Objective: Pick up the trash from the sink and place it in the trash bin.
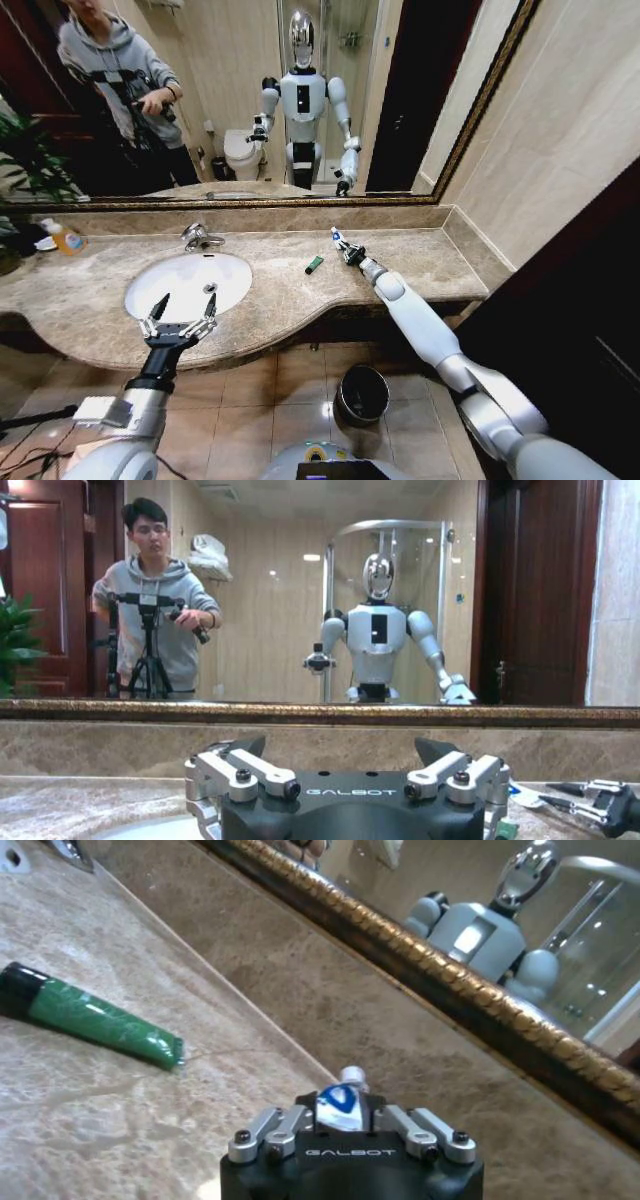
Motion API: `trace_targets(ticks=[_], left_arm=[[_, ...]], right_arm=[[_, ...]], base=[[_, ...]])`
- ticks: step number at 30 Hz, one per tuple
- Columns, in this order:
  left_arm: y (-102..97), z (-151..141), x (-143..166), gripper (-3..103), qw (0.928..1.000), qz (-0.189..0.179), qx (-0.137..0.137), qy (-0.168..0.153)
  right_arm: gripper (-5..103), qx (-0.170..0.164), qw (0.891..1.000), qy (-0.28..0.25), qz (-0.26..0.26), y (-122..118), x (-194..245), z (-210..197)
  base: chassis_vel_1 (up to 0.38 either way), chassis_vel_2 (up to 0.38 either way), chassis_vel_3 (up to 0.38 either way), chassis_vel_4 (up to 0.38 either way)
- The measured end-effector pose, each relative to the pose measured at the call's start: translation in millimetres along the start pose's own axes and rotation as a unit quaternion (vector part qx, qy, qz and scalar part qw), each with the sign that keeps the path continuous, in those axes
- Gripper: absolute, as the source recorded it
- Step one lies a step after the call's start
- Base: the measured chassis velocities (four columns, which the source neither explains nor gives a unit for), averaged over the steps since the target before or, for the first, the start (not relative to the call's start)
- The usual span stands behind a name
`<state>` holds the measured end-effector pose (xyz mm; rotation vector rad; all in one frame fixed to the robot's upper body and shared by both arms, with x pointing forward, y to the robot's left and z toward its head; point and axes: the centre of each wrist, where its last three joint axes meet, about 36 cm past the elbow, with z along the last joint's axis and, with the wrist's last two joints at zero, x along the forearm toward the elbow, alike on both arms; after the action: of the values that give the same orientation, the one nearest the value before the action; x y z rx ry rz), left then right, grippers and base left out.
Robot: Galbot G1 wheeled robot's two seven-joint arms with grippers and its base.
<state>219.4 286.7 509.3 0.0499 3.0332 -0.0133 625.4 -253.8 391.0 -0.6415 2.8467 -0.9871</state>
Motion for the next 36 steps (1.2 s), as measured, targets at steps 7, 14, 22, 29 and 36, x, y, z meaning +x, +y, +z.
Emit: trace_targets(ticks=[7,14,22,29,36], left_arm=[[0.0,0,0,100,1.0000,0.000,0.000,0.000],[0.0,0,0,100,1.0000,0.000,0.000,0.000],[0.0,0,0,100,1.0000,0.000,0.000,0.000],[0.0,0,0,100,1.0000,0.000,0.000,0.000],[0.0,0,0,100,1.0000,0.000,0.000,0.000]], right_arm=[[51,0.017,1.000,-0.002,-0.002,-5,8,3],[79,0.038,0.999,0.007,-0.005,-8,6,12],[101,0.054,0.999,0.006,-0.002,-14,-9,8],[84,0.064,0.998,0.006,-0.009,-19,-22,1],[68,0.073,0.997,0.016,-0.024,-24,-22,3]], base=[[0.000,0.000,0.000,0.000],[0.000,0.000,0.000,0.000],[0.000,0.000,0.000,0.000],[0.000,0.000,0.000,0.000],[0.000,0.000,0.000,0.000]])
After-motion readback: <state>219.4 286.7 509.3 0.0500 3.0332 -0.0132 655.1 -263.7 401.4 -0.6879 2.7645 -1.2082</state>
